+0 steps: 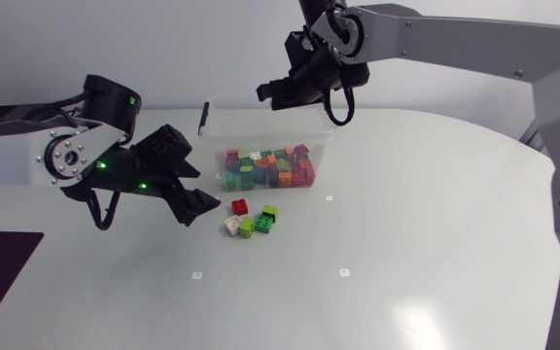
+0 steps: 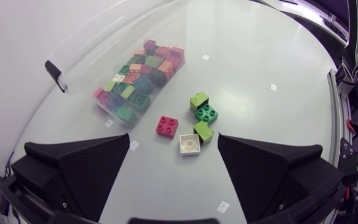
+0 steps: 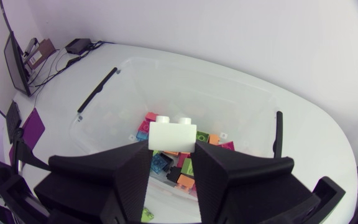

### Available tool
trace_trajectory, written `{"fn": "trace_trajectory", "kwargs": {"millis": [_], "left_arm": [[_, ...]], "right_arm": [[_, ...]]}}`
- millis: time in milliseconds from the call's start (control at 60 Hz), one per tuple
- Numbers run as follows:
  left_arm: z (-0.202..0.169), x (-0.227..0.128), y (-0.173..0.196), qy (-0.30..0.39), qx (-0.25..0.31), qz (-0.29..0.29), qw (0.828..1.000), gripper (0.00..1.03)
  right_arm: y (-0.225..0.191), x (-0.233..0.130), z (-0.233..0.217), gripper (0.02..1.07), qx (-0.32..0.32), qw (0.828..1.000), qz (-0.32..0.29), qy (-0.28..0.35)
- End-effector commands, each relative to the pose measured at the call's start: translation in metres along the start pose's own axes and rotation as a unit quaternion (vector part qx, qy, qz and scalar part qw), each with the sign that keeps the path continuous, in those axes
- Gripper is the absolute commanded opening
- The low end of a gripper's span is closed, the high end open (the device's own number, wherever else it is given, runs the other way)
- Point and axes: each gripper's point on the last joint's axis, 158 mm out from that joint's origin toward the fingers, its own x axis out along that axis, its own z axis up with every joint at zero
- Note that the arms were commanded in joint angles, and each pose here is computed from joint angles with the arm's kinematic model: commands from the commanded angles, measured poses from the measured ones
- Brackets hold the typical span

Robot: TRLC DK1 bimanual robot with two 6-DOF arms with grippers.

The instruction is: Place the duplo bricks in the container

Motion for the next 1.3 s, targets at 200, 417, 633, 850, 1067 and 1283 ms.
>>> {"fn": "trace_trajectory", "kwargs": {"millis": [200,417,633,850,1067,1283], "left_arm": [[-0.051,0.054,-0.028,0.068,0.005,-0.034,0.997,0.99],[-0.061,0.078,-0.022,0.073,0.007,-0.023,0.997,0.99],[-0.072,0.095,-0.019,0.074,0.010,-0.021,0.997,0.98],[-0.067,0.106,-0.017,0.055,0.020,-0.011,0.998,0.96],[-0.071,0.116,-0.026,0.064,0.030,-0.017,0.997,0.89],[-0.075,0.122,-0.033,0.072,0.032,-0.024,0.997,0.58]], "right_arm": [[-0.020,0.016,0.003,0.95,0.020,1.000,-0.019,0.001],[-0.009,-0.019,0.010,0.97,0.012,1.000,-0.014,-0.011],[0.010,-0.058,-0.010,0.97,-0.001,1.000,0.001,-0.007],[0.024,-0.084,-0.054,0.97,-0.017,1.000,0.017,0.009],[0.028,-0.084,-0.106,0.97,-0.026,0.999,0.024,0.035],[0.043,-0.069,-0.156,0.96,-0.067,0.994,0.046,0.073]]}}
